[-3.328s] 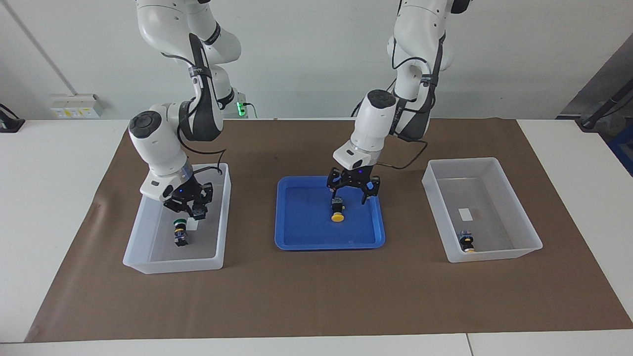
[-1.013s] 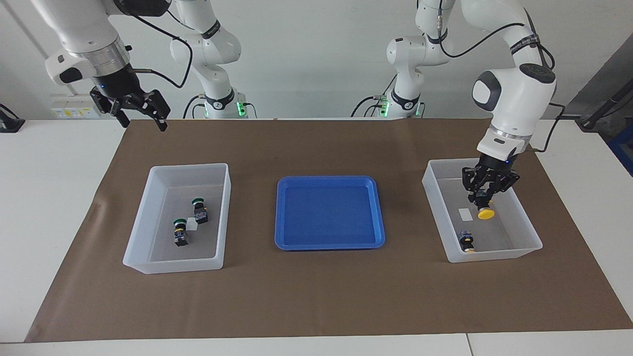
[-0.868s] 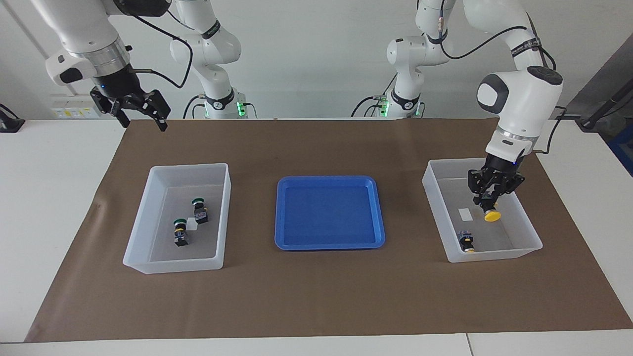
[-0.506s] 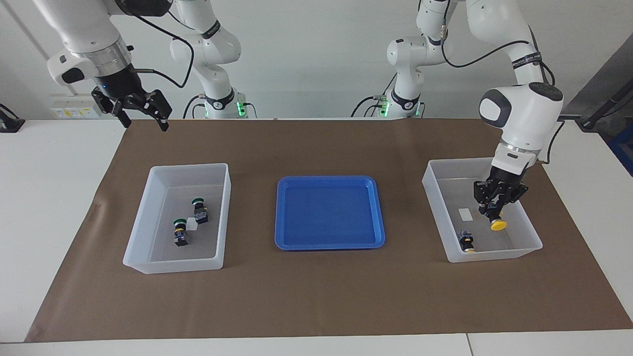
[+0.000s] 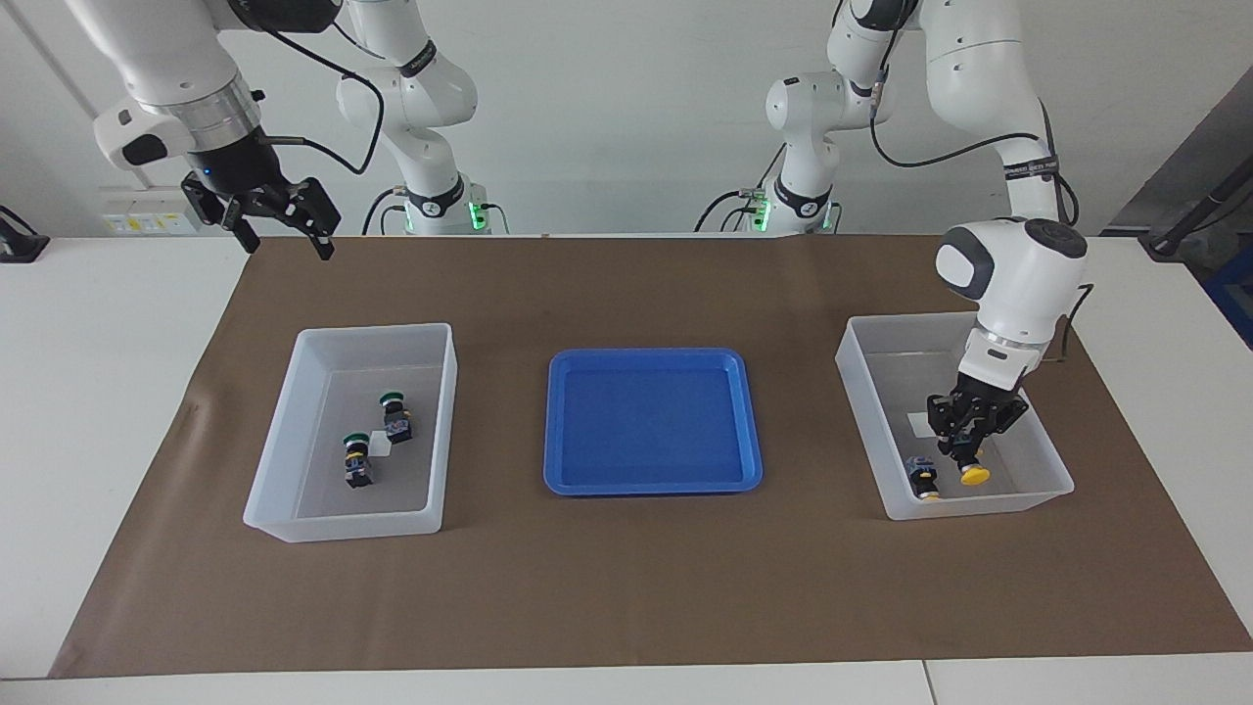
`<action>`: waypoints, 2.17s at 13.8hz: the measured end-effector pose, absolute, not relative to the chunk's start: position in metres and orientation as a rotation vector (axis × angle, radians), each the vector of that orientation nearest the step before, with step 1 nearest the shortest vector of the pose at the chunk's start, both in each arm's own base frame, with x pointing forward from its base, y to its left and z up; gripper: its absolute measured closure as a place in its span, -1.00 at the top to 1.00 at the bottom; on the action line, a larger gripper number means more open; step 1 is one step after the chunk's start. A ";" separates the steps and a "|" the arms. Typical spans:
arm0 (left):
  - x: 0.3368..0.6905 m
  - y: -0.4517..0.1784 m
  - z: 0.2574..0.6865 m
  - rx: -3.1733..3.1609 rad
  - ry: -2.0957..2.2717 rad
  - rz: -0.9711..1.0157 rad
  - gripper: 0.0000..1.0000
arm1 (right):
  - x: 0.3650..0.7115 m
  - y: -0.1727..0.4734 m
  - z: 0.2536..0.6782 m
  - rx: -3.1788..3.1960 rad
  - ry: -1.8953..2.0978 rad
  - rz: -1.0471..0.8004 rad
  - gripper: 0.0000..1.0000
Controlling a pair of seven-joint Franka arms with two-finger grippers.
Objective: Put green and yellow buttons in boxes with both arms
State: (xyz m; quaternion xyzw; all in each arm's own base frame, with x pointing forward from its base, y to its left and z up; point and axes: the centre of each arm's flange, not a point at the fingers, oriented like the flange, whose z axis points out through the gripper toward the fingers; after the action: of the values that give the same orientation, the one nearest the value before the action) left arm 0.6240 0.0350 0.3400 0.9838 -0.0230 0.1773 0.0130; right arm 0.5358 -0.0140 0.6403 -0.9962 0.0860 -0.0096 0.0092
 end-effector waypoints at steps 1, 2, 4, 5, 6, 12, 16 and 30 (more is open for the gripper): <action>0.626 0.036 0.330 3.067 -0.068 0.557 -0.18 | 0.536 -0.014 0.640 -3.111 0.269 -0.030 1.00; 0.627 0.037 0.322 3.068 -0.065 0.559 -0.18 | 0.536 -0.014 0.640 -3.111 0.269 -0.030 1.00; 0.627 0.037 0.315 3.070 -0.063 0.550 -0.16 | 0.536 -0.014 0.640 -3.111 0.269 -0.030 1.00; 0.627 0.038 0.315 3.070 -0.061 0.551 -0.03 | 0.536 -0.014 0.640 -3.111 0.269 -0.030 1.00; 0.627 0.040 0.316 3.071 -0.060 0.552 0.21 | 0.536 -0.014 0.640 -3.111 0.269 -0.030 1.00; 0.630 0.054 0.331 3.078 -0.126 0.596 1.00 | 0.536 -0.014 0.640 -3.111 0.269 -0.030 1.00; 0.626 0.036 0.381 3.058 -0.181 0.583 1.00 | 0.536 -0.014 0.640 -3.111 0.269 -0.030 1.00; 0.569 -0.059 0.583 3.057 -0.382 0.310 1.00 | 0.536 -0.014 0.640 -3.111 0.269 -0.030 1.00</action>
State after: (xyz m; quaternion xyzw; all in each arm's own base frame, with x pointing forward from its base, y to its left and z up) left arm 0.5688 -0.0587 0.5829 0.9870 -0.1233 0.1002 0.0227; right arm 0.5358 -0.0140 0.6402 -0.9962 0.0860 -0.0096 0.0092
